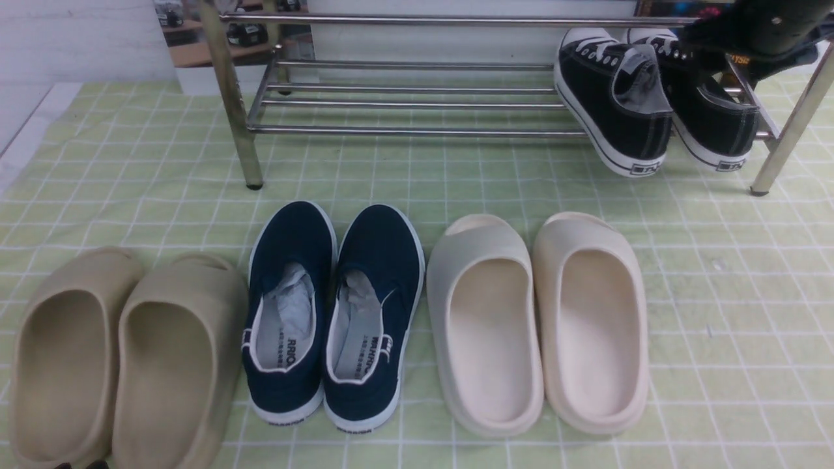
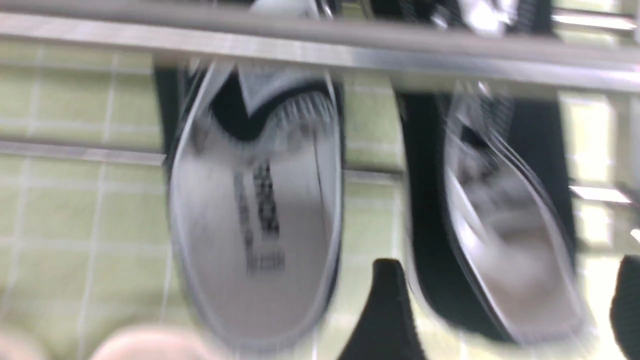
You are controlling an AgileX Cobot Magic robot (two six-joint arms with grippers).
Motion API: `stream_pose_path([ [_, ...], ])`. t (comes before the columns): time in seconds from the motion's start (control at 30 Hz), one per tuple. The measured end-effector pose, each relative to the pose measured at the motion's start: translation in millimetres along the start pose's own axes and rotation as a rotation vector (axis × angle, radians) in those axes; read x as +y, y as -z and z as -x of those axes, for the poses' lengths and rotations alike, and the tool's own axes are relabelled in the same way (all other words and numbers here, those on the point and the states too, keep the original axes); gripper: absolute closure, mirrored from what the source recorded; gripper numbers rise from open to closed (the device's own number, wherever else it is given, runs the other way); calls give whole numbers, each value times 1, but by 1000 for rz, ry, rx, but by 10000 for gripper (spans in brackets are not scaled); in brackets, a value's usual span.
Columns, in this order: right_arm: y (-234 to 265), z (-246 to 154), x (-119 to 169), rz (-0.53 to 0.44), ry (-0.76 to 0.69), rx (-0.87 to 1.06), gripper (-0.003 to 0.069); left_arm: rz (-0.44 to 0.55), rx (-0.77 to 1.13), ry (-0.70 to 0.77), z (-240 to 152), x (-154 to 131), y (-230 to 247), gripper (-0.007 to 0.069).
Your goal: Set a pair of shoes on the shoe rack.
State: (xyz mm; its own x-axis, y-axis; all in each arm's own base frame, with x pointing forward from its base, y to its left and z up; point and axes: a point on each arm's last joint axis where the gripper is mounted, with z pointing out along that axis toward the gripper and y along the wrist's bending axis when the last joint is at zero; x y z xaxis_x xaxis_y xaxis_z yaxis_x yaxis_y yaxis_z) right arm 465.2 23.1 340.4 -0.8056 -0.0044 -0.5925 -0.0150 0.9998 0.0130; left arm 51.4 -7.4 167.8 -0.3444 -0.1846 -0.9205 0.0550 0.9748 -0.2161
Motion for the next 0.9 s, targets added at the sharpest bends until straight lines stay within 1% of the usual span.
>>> stream_pose_path([
  [0.03,26,-3,0,1,10,-23,140,0,0,0,0,0,0,386],
  [0.1,54,-6,-1,1,22,-57,197,0,0,0,0,0,0,386],
  [0.17,118,-16,-2,3,41,-134,354,0,0,0,0,0,0,386],
  [0.2,134,-22,-2,5,40,-149,413,0,0,0,0,0,0,386],
  [0.23,160,-31,-3,6,45,-189,505,0,0,0,0,0,0,386],
  [0.27,179,-40,-3,7,45,-221,577,0,0,0,0,0,0,386],
  [0.3,176,-41,-3,7,45,-221,577,0,0,0,0,0,0,386],
  [0.33,201,-63,-4,8,45,-272,650,0,0,0,0,0,0,386],
  [0.4,218,-77,-5,9,45,-334,661,0,0,0,0,0,0,386],
  [0.47,231,-116,-6,19,34,-424,662,0,0,0,0,0,0,386],
  [0.5,225,-142,-7,21,28,-446,662,0,0,0,0,0,0,386],
  [0.53,230,-154,-7,32,19,-492,662,0,0,0,0,0,0,386],
  [0.57,224,-157,-7,34,18,-484,662,0,0,0,0,0,0,386],
  [0.6,219,-192,-7,48,3,-524,662,0,0,0,0,0,0,386],
  [0.63,214,-198,-7,51,-1,-533,662,0,0,0,0,0,0,386],
  [0.67,198,-237,-8,57,-12,-556,662,0,0,0,0,0,0,386],
  [0.7,197,-240,-8,59,-14,-574,662,0,0,0,0,0,0,386],
  [0.77,176,-280,-10,57,-21,-607,662,0,0,0,0,0,0,386],
  [0.83,152,-324,-12,49,-19,-707,662,0,0,0,0,0,0,386],
  [0.87,153,-326,-13,47,-16,-738,662,0,0,0,0,0,0,386],
  [0.9,146,-342,-13,38,3,-807,662,0,0,0,0,0,0,386],
])
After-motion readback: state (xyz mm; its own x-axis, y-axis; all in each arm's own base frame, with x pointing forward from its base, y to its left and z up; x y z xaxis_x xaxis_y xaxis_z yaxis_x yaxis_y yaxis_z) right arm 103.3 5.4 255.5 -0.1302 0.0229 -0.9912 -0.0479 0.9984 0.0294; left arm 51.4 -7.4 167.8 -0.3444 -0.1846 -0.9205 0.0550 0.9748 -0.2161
